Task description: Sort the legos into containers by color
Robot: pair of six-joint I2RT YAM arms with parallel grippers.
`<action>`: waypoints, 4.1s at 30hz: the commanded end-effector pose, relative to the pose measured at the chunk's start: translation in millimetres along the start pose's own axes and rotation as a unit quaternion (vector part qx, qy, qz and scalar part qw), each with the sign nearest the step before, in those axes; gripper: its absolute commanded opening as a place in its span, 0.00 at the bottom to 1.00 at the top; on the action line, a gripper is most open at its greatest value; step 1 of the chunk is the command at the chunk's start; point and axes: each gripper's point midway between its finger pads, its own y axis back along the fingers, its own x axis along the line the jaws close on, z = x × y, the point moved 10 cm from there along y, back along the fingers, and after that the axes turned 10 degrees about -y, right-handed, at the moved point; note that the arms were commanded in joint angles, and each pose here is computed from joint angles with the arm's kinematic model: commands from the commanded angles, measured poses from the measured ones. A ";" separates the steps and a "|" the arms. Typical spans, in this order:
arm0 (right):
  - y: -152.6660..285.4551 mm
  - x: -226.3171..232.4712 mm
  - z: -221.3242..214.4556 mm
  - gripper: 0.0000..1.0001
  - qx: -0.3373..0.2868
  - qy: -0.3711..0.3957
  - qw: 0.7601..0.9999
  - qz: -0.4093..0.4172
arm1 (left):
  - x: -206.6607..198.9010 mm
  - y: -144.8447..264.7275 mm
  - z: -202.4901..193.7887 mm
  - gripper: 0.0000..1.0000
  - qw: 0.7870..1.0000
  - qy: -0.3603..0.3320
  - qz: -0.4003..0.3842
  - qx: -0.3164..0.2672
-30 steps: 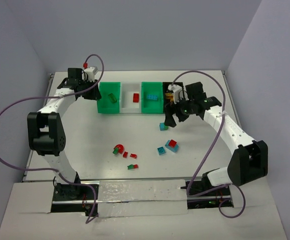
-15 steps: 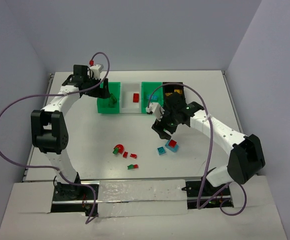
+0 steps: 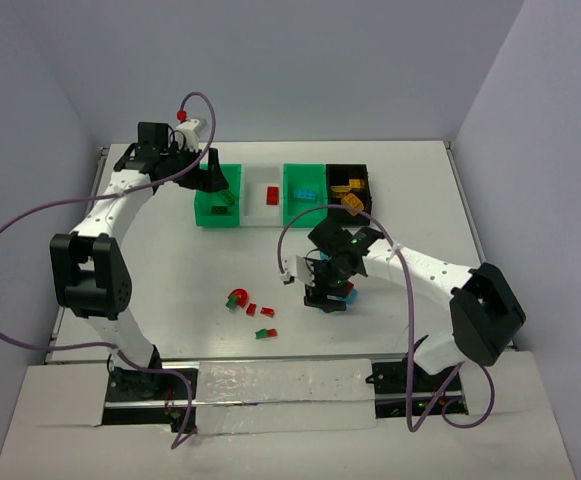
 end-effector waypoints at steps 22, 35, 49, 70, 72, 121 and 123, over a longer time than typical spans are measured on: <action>-8.9 -17.6 28.8 0.15 -0.027 0.062 0.996 -0.065 | -24.7 41.1 25.0 0.99 0.998 -0.029 -0.016 -0.061; 55.2 -177.2 120.5 0.00 -0.225 -0.199 0.925 -0.232 | -30.5 48.5 16.6 0.99 0.997 -0.016 0.000 -0.079; 35.4 -236.7 110.8 0.74 -0.207 -0.259 0.902 -0.277 | -32.7 49.9 11.9 0.99 0.997 -0.016 0.001 -0.082; 57.2 -123.4 25.6 0.68 -0.100 0.023 0.994 -0.028 | -47.6 54.1 10.2 0.99 0.991 -0.033 -0.089 -0.093; 45.6 -122.6 17.0 0.69 -0.083 0.026 0.996 -0.018 | -48.7 55.5 9.6 0.99 0.990 -0.040 -0.092 -0.095; -3.1 -135.4 -24.7 0.18 -0.058 0.016 0.997 -0.057 | -54.9 58.8 -2.4 0.98 0.988 -0.056 -0.108 -0.099; 17.7 -128.2 -8.7 0.15 -0.103 0.004 0.993 -0.051 | -62.7 63.6 -7.0 0.97 0.982 -0.069 -0.130 -0.119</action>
